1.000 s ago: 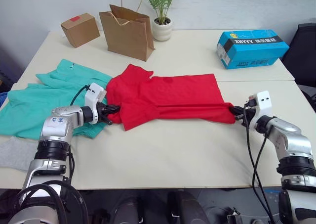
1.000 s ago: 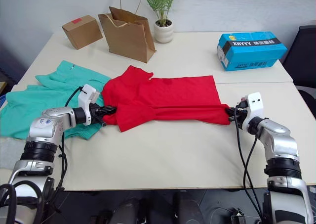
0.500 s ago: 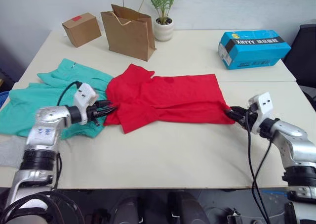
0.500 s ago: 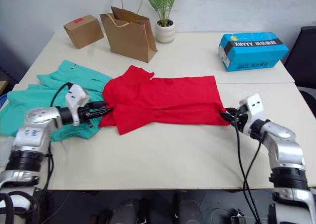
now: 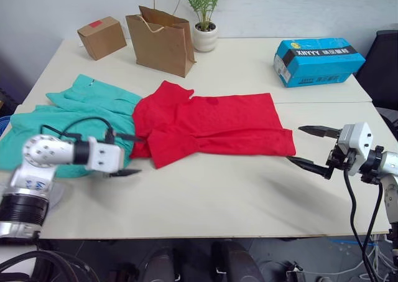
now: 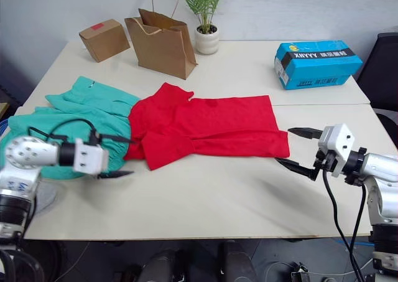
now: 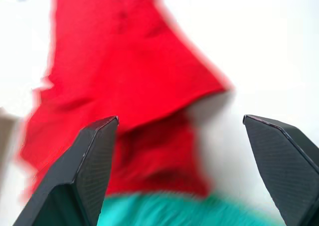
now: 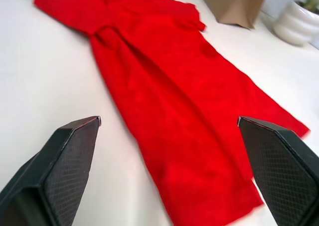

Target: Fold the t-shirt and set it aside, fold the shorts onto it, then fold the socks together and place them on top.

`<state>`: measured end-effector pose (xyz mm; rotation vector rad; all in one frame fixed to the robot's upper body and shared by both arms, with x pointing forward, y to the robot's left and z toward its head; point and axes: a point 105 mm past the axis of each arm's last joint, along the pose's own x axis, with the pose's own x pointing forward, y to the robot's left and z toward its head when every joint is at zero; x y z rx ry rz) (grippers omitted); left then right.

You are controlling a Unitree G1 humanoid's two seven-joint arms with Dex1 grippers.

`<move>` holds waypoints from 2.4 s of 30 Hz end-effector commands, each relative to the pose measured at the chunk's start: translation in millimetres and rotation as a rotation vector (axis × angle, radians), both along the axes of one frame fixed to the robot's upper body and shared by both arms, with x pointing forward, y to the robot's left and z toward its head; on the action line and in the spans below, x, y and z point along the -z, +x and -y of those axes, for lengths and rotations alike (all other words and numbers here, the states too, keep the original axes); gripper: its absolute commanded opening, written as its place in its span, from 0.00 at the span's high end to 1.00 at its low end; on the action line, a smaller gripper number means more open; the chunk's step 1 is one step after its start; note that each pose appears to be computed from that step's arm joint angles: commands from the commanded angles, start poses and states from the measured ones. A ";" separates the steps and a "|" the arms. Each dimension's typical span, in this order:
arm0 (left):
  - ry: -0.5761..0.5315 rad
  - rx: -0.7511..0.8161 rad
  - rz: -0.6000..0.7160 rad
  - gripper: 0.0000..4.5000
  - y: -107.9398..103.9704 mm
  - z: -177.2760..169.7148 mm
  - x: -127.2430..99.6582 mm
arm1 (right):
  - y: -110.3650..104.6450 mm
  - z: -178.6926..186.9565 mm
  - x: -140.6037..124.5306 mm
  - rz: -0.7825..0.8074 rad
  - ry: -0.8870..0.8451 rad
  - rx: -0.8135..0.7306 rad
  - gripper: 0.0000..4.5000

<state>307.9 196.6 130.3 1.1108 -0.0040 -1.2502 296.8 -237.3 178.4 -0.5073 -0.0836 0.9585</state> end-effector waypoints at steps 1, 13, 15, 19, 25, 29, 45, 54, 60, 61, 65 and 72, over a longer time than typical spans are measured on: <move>0.028 0.005 0.061 0.07 6.0 17.3 3.5 | -2.6 -7.6 -5.0 0.028 0.000 -0.029 0.00; 0.139 -0.043 0.169 0.26 39.1 25.7 19.0 | 2.6 -3.9 -2.4 0.008 -0.040 0.036 0.00; 0.133 -0.029 0.171 0.40 40.5 29.6 18.2 | 11.9 7.8 -0.7 0.008 -0.092 0.110 0.00; 0.019 -0.022 0.098 0.68 35.1 34.8 13.8 | 22.6 20.5 5.3 -0.079 -0.084 0.140 0.00; -0.076 0.014 0.008 0.99 24.0 23.4 -7.4 | 59.0 30.4 6.1 -0.279 0.031 0.197 0.00; -0.117 -0.006 0.028 0.99 28.7 19.0 -19.3 | 82.2 40.6 12.6 -0.338 0.026 0.286 0.00; -0.150 -0.059 -0.006 0.99 15.9 10.3 -22.4 | 102.5 32.6 33.7 -0.456 -0.069 0.325 0.00; -0.152 -0.072 -0.012 1.00 15.4 10.1 -22.2 | 105.4 28.4 29.0 -0.448 -0.051 0.315 0.28; -0.151 -0.083 -0.019 1.00 15.4 8.8 -20.9 | 102.1 36.7 15.0 -0.417 -0.037 0.305 0.76; -0.151 -0.086 -0.022 1.00 15.3 8.6 -20.4 | 100.9 37.7 12.8 -0.412 -0.034 0.297 0.85; -0.152 -0.092 -0.030 1.00 14.9 7.8 -18.7 | 96.7 39.6 7.2 -0.397 -0.018 0.264 0.99; -0.183 -0.111 -0.103 1.00 3.4 1.6 -21.0 | 79.8 36.0 -5.9 -0.263 -0.089 0.101 0.99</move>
